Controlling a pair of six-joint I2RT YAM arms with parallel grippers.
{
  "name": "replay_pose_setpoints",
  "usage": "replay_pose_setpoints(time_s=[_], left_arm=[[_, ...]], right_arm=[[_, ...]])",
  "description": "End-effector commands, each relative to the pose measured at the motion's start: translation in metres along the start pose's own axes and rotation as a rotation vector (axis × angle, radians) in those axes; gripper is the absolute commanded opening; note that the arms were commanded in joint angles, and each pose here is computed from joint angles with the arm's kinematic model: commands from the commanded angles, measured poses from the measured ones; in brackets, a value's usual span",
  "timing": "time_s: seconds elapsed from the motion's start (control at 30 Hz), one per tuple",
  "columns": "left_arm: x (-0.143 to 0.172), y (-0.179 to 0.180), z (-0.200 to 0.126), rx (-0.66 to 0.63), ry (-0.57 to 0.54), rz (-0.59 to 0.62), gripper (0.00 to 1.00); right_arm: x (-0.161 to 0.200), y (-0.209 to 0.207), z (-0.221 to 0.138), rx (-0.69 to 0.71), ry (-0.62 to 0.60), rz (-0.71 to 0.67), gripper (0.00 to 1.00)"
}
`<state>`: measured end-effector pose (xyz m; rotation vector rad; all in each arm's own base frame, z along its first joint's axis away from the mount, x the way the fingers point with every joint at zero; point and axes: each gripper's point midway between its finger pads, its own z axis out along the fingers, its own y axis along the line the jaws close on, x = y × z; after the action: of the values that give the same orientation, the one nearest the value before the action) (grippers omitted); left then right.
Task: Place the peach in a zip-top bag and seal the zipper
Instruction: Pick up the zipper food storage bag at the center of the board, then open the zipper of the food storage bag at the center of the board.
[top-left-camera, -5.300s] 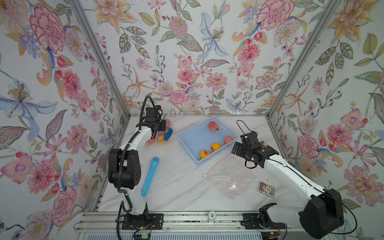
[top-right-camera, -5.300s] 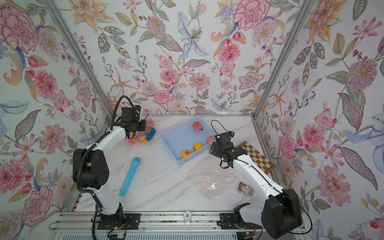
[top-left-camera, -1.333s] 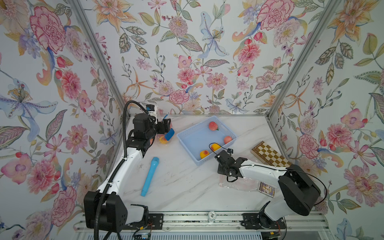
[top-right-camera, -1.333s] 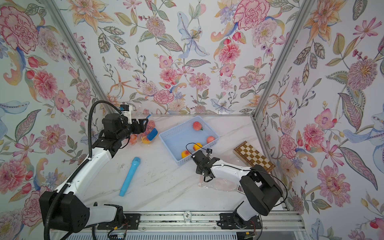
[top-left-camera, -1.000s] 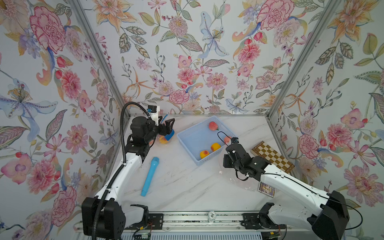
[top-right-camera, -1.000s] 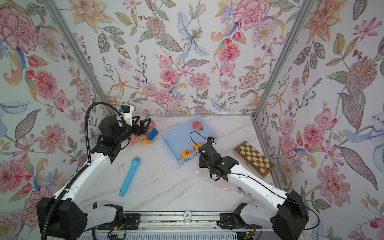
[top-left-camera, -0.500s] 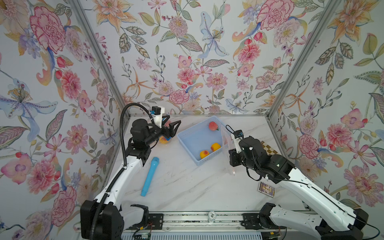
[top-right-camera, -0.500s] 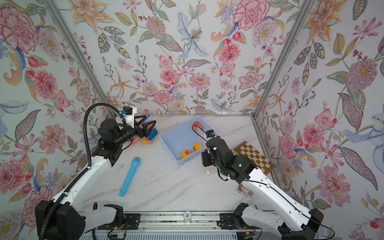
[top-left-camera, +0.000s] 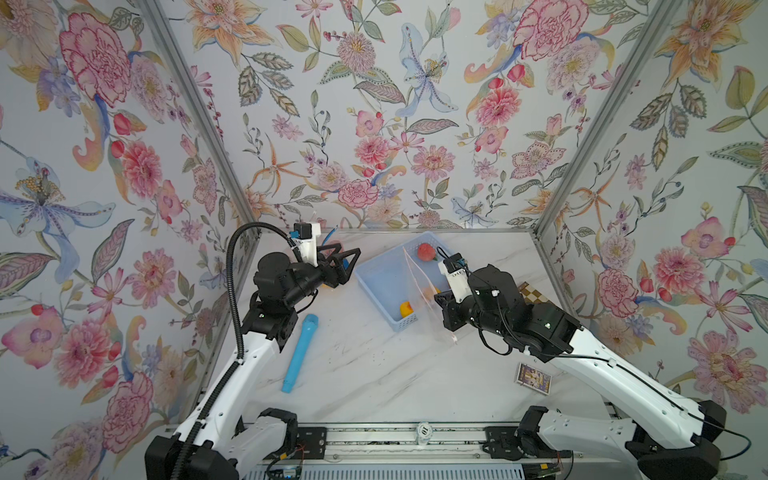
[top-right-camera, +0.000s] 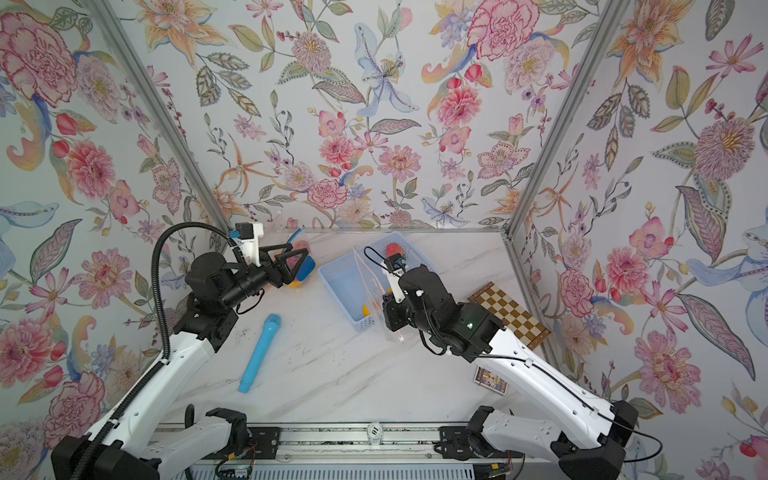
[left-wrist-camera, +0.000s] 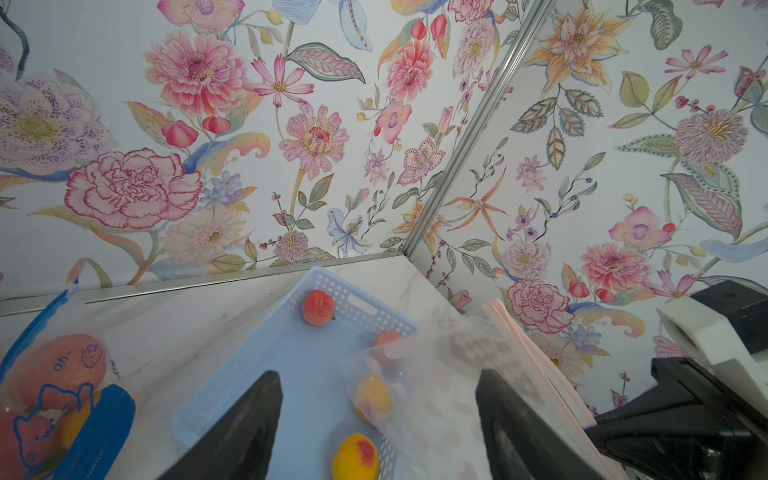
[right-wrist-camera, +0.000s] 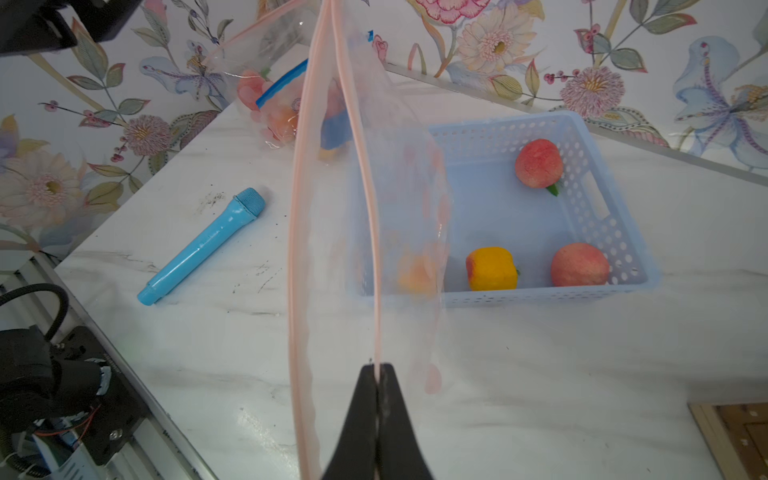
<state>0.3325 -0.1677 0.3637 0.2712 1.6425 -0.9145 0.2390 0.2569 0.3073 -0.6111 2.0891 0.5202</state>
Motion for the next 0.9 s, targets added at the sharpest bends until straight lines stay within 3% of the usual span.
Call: replay_pose_setpoints(time_s=[0.0, 0.2, 0.47, 0.87], left_arm=[[0.003, -0.010, -0.014, -0.008, 0.024, -0.063, 0.76], [-0.007, -0.026, -0.037, -0.015, -0.006, -0.057, 0.76], [0.001, -0.043, -0.039, 0.074, 0.004, -0.160, 0.74], [0.021, -0.027, -0.034, -0.020, 0.047, -0.158, 0.80]], right_arm=[[-0.043, 0.028, 0.002, -0.120, -0.167, -0.006, 0.00], [-0.082, 0.055, 0.016, -0.224, -0.297, -0.009, 0.00], [-0.106, 0.083, 0.045, -0.291, -0.336, -0.009, 0.00], [-0.114, 0.118, 0.080, -0.353, -0.322, -0.001, 0.00]])
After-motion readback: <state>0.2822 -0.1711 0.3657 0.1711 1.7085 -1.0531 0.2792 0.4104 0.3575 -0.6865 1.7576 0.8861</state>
